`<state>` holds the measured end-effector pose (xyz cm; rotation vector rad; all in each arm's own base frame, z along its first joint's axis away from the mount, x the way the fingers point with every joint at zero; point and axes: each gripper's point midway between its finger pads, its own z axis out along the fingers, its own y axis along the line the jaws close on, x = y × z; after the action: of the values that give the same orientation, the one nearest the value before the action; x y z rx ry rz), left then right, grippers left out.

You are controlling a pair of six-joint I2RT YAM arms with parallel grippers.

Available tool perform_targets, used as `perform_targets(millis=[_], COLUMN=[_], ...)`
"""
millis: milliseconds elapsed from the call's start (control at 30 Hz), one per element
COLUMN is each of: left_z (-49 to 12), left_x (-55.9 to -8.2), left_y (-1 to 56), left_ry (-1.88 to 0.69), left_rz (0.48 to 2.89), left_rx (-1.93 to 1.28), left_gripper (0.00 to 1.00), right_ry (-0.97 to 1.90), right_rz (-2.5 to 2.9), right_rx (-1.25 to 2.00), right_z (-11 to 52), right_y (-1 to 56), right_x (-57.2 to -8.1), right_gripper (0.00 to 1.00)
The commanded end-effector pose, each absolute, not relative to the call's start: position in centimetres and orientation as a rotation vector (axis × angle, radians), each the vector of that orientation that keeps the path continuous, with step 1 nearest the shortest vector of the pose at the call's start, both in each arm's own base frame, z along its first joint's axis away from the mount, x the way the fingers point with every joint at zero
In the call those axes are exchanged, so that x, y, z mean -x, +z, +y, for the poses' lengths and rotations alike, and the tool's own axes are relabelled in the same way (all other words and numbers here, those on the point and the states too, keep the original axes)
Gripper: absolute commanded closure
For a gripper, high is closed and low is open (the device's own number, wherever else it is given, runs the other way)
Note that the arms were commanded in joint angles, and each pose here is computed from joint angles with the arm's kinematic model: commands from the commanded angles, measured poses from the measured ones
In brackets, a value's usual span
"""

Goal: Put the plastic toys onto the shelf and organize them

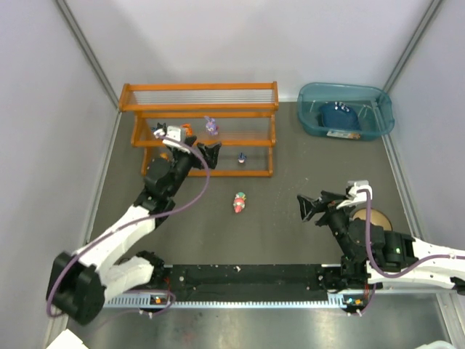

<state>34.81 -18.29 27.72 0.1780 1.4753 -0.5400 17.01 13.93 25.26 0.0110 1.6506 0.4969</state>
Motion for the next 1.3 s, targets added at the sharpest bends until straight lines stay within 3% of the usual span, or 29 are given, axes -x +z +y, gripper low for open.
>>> perform_targets(millis=[0,167,433,767,1267], left_z=[-16.6,-14.6,-13.4,-13.8,-12.8], left_x=[-32.1,-29.6,-26.9,-25.8,-24.5], left_y=[29.8,33.5,33.5,31.9,31.2], left_ry=[-0.608,-0.598,-0.618,-0.661,-0.639], left_rz=[1.574,1.6,1.574,1.603,1.597], left_rx=[-0.015,0.044,0.051,0.027,0.029], left_gripper=[0.01,0.01,0.01,0.01,0.01], right_ry=[0.501,0.57,0.731,0.976,0.884], right_rz=[1.655,1.747,2.037,2.164,2.297], right_rx=[-0.036,0.069,0.199,0.098,-0.153], right_z=[14.1,17.2,23.6,29.2,33.3], right_y=[25.2,23.5,16.4,13.6,9.7], right_x=[-17.0,-16.1,-17.0,-19.8,-24.3], right_gripper=[0.19,0.16,0.13,0.1,0.11])
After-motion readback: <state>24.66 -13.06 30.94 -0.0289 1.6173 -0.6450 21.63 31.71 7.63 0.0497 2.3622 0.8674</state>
